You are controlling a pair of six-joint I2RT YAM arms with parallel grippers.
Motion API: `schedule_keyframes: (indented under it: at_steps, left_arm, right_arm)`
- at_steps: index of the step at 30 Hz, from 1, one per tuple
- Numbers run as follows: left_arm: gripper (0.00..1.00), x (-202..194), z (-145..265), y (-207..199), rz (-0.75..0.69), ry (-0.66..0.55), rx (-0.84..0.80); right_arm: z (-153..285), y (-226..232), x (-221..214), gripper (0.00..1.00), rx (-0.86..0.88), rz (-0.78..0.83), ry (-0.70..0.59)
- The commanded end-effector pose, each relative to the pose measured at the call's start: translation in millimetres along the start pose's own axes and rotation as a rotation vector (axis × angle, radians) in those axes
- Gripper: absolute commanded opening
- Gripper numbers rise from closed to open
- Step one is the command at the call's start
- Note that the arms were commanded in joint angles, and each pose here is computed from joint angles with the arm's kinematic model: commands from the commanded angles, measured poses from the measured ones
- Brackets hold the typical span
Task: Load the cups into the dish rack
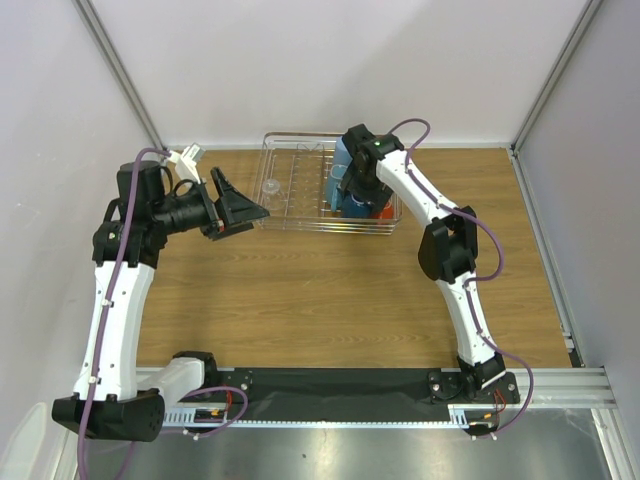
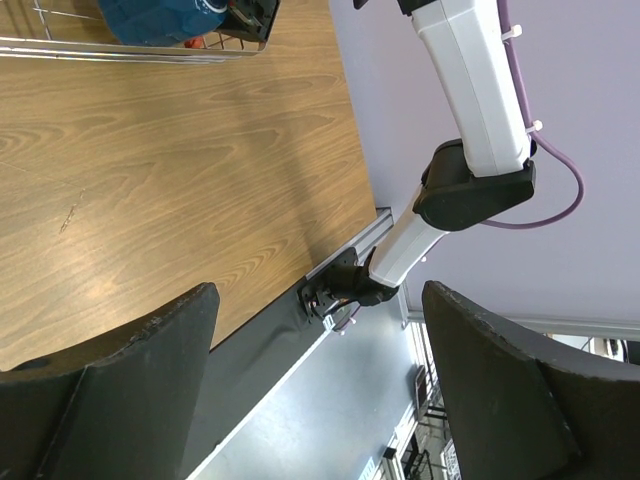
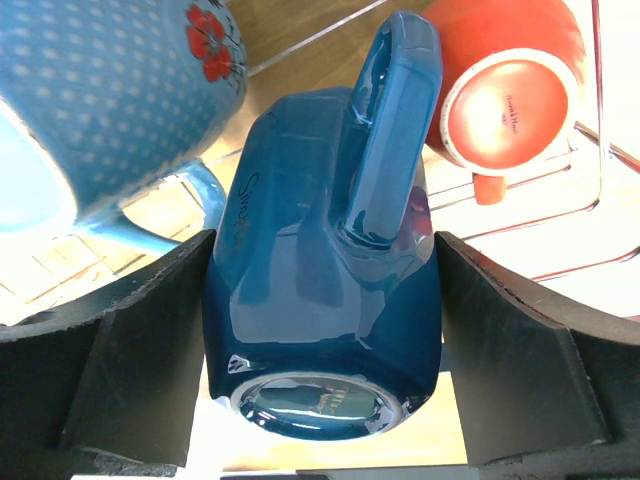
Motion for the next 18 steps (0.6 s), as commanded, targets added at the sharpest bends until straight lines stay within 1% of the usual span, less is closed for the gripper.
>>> schedule_keyframes:
  at_steps: [1,9,13,18]
  left_arm:
    - [0.89,3.5,3.4,-6.5,-0.039,-0.012,-0.037]
    - [0.89,2.1,6.2,-8.3,-0.048,-0.016,-0.033]
    - [0.89,1.8,6.6,-8.1,-0.049,-0.017,-0.027]
    - [0.89,2.0,6.5,-8.1,-0.048,-0.017,-0.027]
  right_arm:
    - [31.5,4.5,7.8,0.00,0.050,-0.003,-0.047]
    - [16.8,7.8,3.9,0.01,0.045,-0.005,-0.026]
    - [8.7,6.8,4.0,0.08,0.036,-0.006,-0.019]
    - [2.6,4.2,5.3,0.13,0.033,-0.011,-0.021]
Point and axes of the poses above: each gripper's point midway between its finger pads, its own z axis back along the fingers, its own y axis along the line the jaws close on, x = y × z, the point moved 8 cm from there along z, back along the fingers, and after that the axes turned 9 degrees about z, right-handed, at the moved point
